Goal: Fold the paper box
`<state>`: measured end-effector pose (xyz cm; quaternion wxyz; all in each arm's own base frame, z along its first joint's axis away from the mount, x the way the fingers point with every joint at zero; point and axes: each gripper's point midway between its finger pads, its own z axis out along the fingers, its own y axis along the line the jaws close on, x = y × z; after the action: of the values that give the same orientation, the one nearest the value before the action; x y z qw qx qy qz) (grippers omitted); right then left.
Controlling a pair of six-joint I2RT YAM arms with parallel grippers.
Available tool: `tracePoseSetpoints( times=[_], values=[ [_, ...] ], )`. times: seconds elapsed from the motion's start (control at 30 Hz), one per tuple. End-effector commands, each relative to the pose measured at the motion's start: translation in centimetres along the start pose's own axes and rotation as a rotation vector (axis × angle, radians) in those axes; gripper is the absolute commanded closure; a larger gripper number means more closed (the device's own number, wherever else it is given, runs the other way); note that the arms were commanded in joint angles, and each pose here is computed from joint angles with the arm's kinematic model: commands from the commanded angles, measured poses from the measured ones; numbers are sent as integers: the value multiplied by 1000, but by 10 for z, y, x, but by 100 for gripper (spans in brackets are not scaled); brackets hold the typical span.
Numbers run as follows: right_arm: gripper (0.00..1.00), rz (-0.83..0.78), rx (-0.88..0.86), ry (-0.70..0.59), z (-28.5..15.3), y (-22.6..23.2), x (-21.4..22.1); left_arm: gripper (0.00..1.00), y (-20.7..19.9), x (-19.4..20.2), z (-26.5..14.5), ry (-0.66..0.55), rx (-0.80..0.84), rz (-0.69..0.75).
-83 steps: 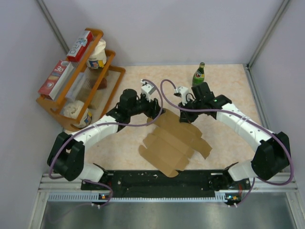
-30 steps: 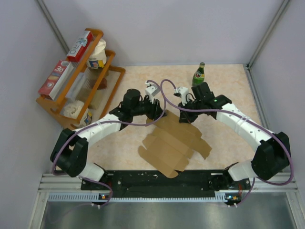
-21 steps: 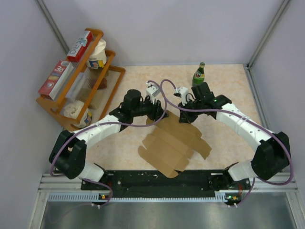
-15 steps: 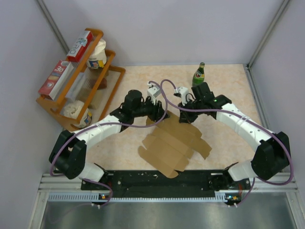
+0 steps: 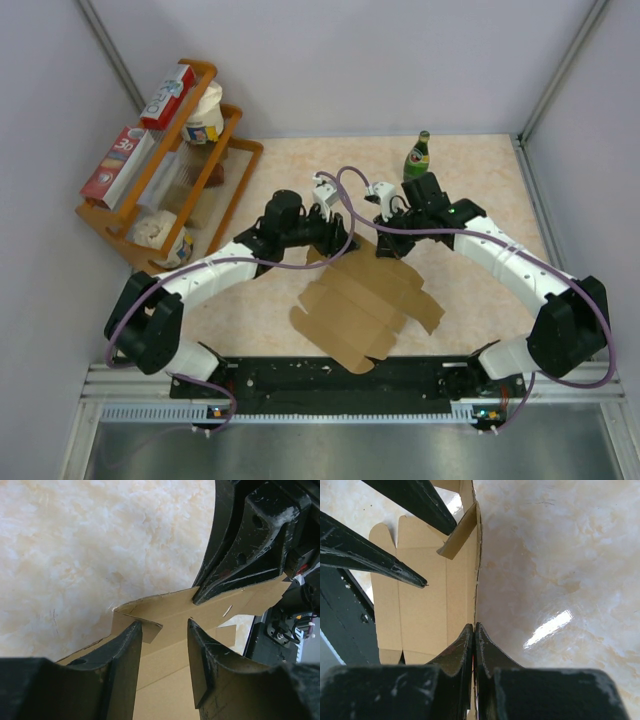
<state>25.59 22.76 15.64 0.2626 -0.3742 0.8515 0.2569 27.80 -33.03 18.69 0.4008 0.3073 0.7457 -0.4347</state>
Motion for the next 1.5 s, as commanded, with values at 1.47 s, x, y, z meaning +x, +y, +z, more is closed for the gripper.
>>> tracePoseSetpoints(
  times=[1.47],
  values=[
    [100,-448,311,-77,-28,-23,-23,37,122,-57,-97,-252,-536,-132]
  ],
)
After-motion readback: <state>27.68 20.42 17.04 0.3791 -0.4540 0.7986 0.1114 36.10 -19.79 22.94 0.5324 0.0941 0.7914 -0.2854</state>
